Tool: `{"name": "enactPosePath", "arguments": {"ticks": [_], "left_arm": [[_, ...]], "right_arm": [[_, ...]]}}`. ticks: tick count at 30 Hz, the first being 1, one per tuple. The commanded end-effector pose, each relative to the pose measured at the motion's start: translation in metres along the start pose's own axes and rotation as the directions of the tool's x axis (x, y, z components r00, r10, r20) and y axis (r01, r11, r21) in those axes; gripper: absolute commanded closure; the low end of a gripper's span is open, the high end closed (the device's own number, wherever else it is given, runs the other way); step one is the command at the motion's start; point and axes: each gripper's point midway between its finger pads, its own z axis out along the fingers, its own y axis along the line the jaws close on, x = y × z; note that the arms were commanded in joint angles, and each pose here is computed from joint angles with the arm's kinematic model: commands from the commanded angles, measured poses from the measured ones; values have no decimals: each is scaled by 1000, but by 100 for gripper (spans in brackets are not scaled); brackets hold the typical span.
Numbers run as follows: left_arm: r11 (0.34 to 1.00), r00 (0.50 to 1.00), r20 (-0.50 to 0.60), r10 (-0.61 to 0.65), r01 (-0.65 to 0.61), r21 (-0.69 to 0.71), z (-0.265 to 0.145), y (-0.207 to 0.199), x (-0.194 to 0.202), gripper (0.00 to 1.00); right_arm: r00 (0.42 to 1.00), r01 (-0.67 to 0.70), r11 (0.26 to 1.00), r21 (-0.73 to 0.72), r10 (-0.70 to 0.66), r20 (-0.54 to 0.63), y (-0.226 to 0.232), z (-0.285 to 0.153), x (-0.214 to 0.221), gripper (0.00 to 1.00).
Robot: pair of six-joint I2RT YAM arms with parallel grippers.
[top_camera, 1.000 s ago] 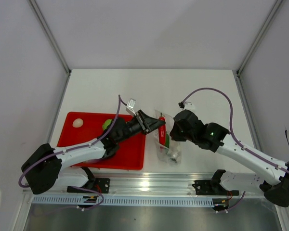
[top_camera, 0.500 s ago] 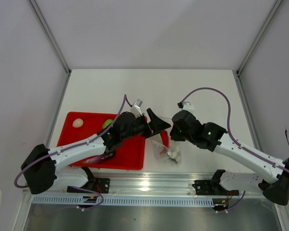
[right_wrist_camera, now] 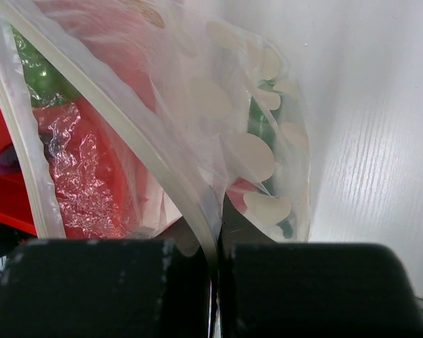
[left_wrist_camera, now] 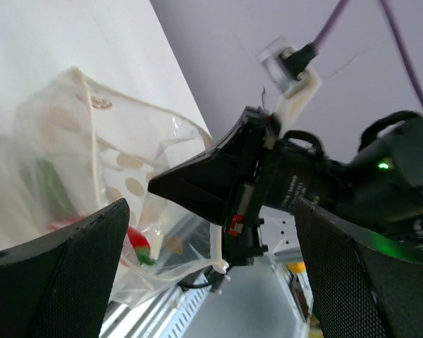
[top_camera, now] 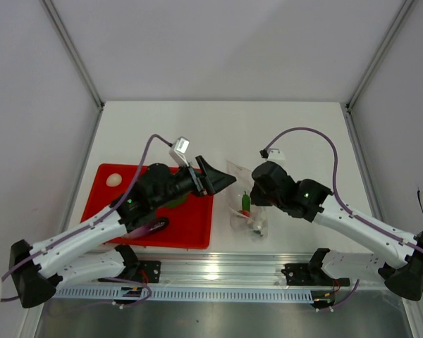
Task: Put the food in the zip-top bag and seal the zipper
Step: Place the fake vegetable in the zipper food storage bag.
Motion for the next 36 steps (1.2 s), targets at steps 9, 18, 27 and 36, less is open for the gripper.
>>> {"name": "enactPosePath", "arguments": {"ticks": [9, 18, 27, 36], "left_arm": [[976, 976, -11, 219, -218, 14, -37, -23, -18, 21], [978, 981, 51, 185, -179, -108, -64, 19, -17, 37], [865, 991, 107, -84, 126, -485, -107, 102, -5, 9], [536, 892, 371, -257, 451, -713, -160, 180, 6, 1]], "right_arm": [[999, 15, 1000, -2, -15, 33, 2, -3, -11, 100], [977, 83, 995, -47, -72, 198, 9, -41, -61, 100], [990, 79, 997, 24, -82, 117, -10, -20, -40, 100], [994, 76, 997, 14, -77, 82, -13, -14, -26, 100]]}}
